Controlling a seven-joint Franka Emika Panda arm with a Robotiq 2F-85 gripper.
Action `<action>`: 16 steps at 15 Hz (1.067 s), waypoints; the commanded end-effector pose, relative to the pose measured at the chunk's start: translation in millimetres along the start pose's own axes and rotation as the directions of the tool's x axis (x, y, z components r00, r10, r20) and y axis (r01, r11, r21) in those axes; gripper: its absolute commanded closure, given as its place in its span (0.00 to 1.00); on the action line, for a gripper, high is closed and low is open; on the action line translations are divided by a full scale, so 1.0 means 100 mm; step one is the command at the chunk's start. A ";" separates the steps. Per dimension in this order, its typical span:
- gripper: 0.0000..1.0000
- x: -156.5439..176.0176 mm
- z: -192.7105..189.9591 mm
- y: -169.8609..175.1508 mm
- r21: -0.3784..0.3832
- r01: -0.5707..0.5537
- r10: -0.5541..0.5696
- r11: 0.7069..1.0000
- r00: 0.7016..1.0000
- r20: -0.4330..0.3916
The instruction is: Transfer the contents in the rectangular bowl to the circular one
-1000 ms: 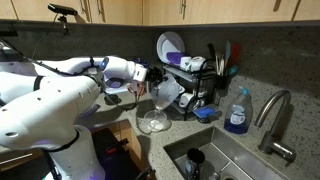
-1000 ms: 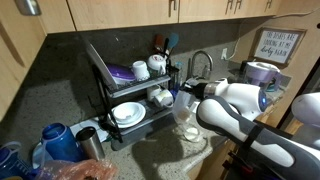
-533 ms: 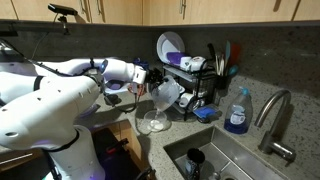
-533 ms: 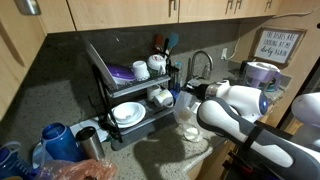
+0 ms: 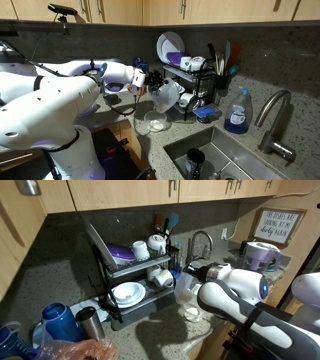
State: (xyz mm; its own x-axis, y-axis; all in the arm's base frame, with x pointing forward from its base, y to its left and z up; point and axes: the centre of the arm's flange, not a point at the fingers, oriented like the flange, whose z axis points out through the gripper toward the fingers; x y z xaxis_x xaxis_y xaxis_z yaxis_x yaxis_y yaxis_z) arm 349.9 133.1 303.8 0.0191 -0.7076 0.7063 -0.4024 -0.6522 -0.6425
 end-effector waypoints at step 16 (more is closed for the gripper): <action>0.99 0.13 0.03 -0.04 0.062 -0.033 0.041 0.998 0.992 -0.118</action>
State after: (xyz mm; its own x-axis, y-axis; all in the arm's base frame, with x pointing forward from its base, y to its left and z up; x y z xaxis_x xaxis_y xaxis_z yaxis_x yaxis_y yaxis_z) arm 343.6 132.9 311.1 -0.0655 -0.7031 0.7081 -0.3664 -0.6431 -0.6725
